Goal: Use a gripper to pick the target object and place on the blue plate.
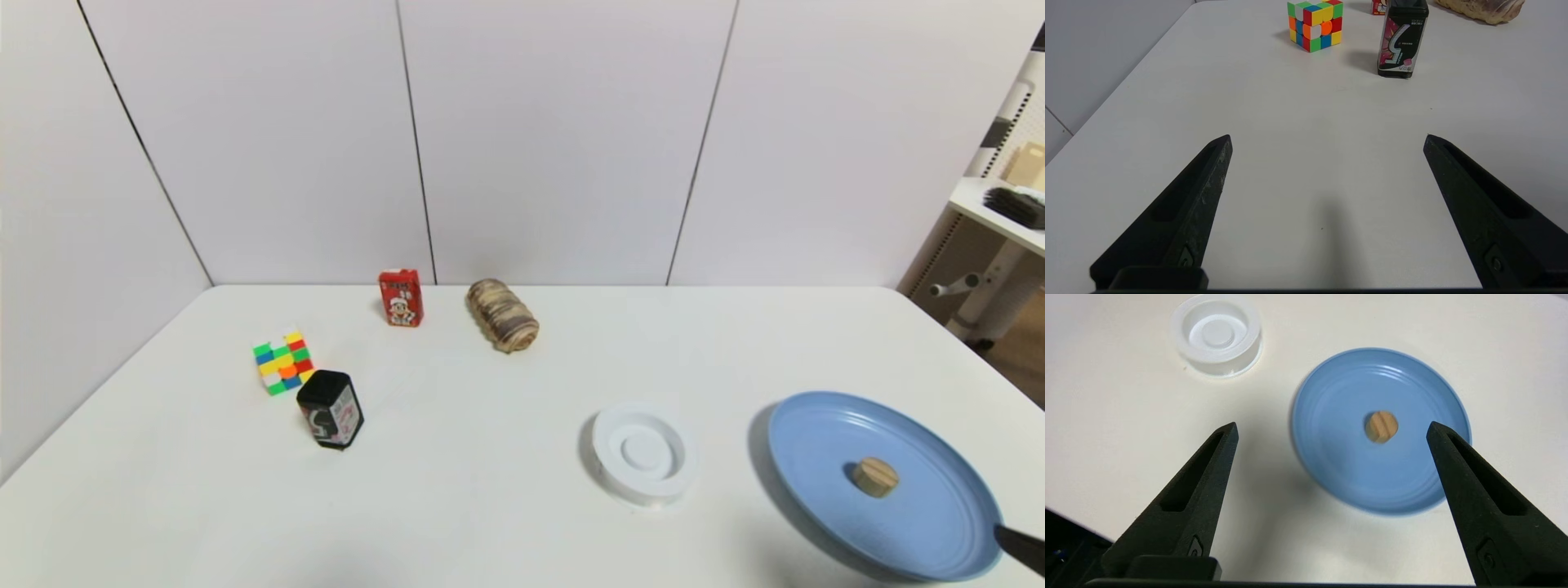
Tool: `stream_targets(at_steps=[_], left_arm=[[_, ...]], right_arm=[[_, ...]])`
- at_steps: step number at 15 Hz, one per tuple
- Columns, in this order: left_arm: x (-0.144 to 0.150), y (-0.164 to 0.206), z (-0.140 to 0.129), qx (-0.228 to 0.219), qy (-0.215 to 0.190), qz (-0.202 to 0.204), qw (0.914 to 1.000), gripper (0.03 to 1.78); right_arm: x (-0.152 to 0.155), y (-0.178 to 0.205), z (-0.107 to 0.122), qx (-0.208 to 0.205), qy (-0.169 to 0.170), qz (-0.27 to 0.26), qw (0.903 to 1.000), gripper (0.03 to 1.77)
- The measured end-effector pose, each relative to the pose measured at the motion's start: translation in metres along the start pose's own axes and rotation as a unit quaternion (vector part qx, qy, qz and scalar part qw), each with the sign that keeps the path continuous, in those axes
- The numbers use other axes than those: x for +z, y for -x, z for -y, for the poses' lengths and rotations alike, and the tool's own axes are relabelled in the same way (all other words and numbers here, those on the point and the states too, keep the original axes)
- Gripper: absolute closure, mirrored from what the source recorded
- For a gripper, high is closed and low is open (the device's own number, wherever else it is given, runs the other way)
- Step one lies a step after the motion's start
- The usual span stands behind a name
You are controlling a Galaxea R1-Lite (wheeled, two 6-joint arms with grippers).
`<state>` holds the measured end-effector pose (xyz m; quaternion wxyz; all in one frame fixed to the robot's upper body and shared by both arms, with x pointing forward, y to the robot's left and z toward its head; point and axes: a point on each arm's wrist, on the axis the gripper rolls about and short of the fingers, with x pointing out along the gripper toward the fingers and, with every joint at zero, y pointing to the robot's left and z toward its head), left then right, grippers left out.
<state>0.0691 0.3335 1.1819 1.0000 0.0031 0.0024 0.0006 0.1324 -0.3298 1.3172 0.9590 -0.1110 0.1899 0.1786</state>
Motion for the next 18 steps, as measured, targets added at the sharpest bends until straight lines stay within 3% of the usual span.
stream_targets(at_steps=[3,5,7,11,18], left_arm=[[0.000,0.000,0.000,0.000,0.000,0.000,1.0000,0.12],[0.000,0.000,0.000,0.000,0.000,0.000,1.0000,0.12],[0.000,0.000,0.000,0.000,0.000,0.000,1.0000,0.12],[0.000,0.000,0.000,0.000,0.000,0.000,1.0000,0.12],[0.000,0.000,0.000,0.000,0.000,0.000,1.0000,0.12]], right_arm=[[-0.056,0.014,-0.021,-0.033,0.007,0.043,0.9985,0.16],[-0.096,0.007,-0.029,-0.081,-0.008,0.062,0.9948,0.15],[-0.124,0.000,-0.033,-0.141,-0.034,0.097,0.9847,0.13],[-0.141,0.001,-0.037,-0.174,-0.087,0.169,0.9661,0.12],[-0.144,0.002,-0.038,-0.173,-0.097,0.189,0.9616,0.11]])
